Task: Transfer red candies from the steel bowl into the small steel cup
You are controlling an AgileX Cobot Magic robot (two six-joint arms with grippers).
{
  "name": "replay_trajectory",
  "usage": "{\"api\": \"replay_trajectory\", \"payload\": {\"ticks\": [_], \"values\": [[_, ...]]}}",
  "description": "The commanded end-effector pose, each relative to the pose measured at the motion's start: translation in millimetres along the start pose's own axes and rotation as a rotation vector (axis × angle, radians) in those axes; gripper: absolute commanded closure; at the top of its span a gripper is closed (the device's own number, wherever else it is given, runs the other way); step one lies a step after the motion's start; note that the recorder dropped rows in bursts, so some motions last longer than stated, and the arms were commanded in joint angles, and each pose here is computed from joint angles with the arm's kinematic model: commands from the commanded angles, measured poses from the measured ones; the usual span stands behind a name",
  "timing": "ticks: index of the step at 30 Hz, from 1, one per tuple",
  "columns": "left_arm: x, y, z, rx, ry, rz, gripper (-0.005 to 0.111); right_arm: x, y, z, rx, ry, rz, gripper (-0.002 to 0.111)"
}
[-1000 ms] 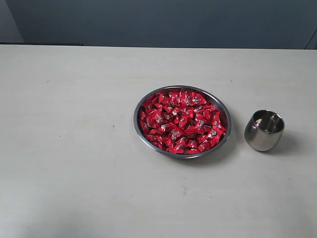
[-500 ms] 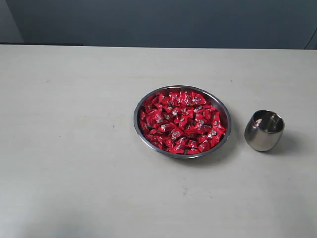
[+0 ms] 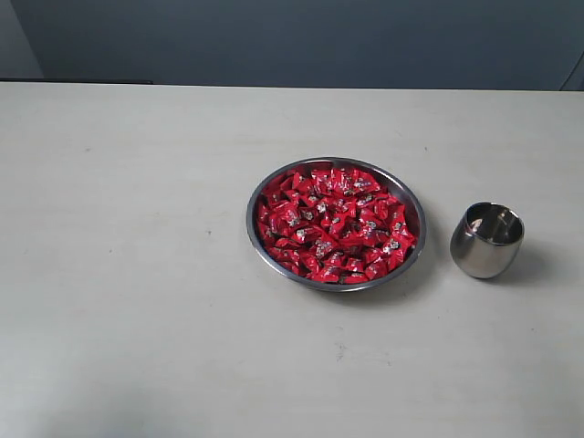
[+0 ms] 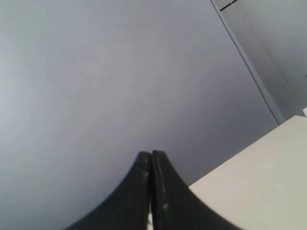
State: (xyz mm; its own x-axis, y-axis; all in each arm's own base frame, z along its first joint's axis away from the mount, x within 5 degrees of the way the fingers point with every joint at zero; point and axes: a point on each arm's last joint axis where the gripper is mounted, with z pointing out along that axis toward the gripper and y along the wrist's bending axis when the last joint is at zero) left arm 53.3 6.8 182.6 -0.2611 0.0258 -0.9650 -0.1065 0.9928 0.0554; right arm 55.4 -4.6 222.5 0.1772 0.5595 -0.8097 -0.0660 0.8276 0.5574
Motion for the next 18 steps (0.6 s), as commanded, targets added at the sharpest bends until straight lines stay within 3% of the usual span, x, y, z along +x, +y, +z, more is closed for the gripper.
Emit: {"api": "replay_trajectory", "payload": {"ticks": [1, 4, 8, 13, 18], "values": [[-0.5, -0.2, -0.1, 0.004, -0.013, 0.001, 0.106, -12.1, -0.7, -1.4, -0.001, -0.136, 0.07, 0.108], [-0.5, -0.2, -0.1, 0.004, -0.013, 0.001, 0.106, -15.0, -0.6, -1.8, -0.002, -0.168, 0.059, 0.108], [-0.5, -0.2, -0.1, 0.004, -0.013, 0.001, 0.106, -5.8, -0.6, -0.8, 0.001, -0.067, 0.057, 0.108], [-0.5, -0.2, -0.1, 0.004, -0.013, 0.001, 0.106, 5.5, 0.3, -0.7, -0.01, 0.057, -0.123, 0.108], [-0.5, -0.2, -0.1, 0.004, -0.013, 0.001, 0.106, 5.1, 0.3, -0.7, -0.011, 0.054, -0.073, 0.108]]}}
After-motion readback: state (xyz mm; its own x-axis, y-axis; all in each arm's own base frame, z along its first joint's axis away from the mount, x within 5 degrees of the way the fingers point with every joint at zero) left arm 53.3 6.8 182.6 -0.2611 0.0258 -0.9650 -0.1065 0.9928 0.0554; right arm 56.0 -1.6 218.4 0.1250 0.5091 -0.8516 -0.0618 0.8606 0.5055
